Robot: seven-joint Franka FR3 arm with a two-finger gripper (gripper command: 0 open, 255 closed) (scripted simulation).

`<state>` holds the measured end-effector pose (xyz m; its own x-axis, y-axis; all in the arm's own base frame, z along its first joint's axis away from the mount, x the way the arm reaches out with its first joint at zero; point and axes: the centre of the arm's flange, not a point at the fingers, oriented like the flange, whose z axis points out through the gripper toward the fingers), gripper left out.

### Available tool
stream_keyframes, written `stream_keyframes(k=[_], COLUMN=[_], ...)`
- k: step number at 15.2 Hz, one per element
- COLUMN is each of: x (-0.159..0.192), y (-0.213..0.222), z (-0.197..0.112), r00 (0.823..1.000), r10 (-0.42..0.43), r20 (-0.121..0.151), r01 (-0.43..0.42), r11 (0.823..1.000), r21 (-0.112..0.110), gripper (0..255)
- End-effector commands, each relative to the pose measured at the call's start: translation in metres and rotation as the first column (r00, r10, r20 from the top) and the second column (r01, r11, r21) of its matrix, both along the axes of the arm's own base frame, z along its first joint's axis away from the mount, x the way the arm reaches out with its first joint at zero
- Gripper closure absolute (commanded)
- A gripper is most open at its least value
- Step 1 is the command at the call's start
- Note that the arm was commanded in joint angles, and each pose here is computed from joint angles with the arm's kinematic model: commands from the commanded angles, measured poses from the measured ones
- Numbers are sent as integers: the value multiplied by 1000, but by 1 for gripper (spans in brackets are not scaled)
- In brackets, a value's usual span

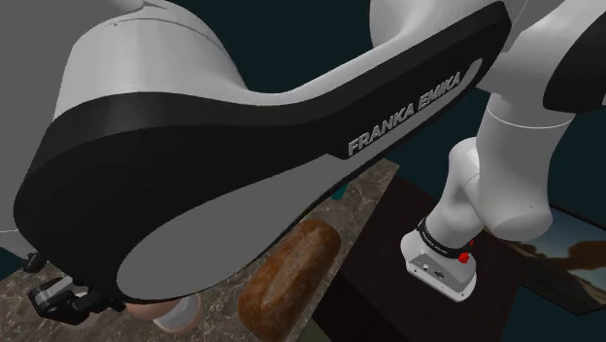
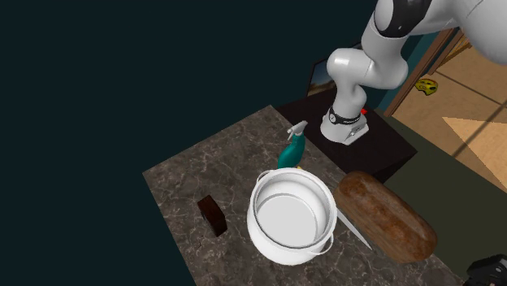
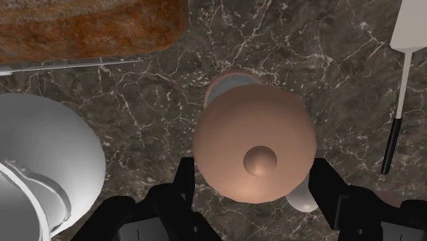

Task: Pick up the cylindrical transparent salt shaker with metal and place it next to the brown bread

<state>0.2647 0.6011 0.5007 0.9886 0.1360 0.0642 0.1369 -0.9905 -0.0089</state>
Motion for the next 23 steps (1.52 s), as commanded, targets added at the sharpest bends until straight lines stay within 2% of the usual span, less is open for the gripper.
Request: stream_keyframes(k=[1,16,23], x=[0,0,0], y=[0,0,0], z=[-10,-93,-93], r00=[1000,1000,1000], r10=[0,0,0], r20=[0,0,0], r01=[0,0,0], r11=[1000,1000,1000], r21=[1,1,1], gripper=[255,255,255])
